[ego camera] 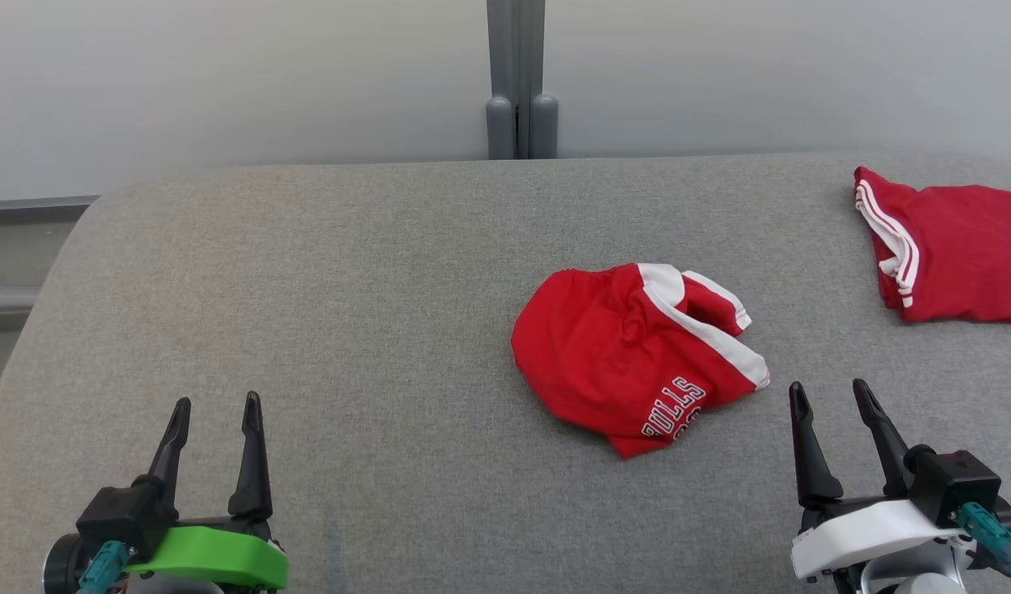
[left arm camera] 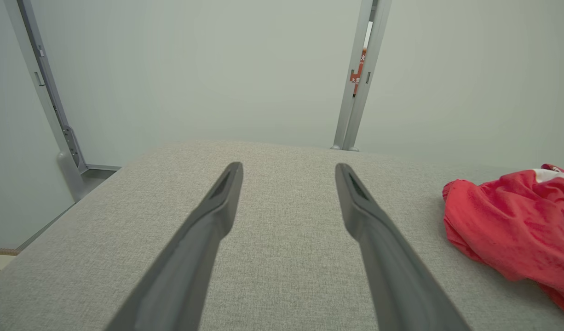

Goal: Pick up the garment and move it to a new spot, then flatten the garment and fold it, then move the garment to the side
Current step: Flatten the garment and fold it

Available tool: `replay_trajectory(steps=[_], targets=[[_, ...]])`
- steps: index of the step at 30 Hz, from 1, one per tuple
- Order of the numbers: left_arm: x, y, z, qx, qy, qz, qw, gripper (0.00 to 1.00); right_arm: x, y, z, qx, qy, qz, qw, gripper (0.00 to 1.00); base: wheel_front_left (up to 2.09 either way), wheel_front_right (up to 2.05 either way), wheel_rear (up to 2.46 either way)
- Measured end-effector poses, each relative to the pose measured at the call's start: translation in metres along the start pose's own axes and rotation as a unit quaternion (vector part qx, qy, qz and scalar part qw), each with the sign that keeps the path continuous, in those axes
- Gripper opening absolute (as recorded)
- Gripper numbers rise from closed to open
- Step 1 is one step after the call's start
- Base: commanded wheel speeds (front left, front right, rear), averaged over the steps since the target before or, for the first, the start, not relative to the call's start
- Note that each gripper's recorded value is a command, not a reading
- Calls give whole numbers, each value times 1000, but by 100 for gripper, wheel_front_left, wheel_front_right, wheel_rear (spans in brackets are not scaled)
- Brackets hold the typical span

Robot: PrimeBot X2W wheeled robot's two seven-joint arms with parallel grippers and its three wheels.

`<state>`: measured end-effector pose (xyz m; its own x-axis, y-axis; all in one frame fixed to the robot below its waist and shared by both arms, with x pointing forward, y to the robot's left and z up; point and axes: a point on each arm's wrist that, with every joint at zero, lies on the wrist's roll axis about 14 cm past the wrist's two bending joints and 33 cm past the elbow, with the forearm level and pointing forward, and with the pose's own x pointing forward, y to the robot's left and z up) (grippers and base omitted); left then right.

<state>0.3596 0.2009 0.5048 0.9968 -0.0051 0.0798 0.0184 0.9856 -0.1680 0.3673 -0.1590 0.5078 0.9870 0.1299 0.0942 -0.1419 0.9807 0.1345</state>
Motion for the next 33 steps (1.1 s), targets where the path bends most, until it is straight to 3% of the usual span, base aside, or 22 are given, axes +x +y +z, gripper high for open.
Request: replay_trajectory(steps=[13,25,33], targets=[[1,-2,-1,1,1,-3,1000,100,0,-1,-4,-4,7,3,1000,100,0,0,0],[5,-5,-11,1,15,-6,1000,100,42,-11,11,-52,-6,23,998,100,0,0,0],[15,-7,-21,2,28,-7,1000,100,75,-28,-25,-66,60,19,996,100,0,0,0]])
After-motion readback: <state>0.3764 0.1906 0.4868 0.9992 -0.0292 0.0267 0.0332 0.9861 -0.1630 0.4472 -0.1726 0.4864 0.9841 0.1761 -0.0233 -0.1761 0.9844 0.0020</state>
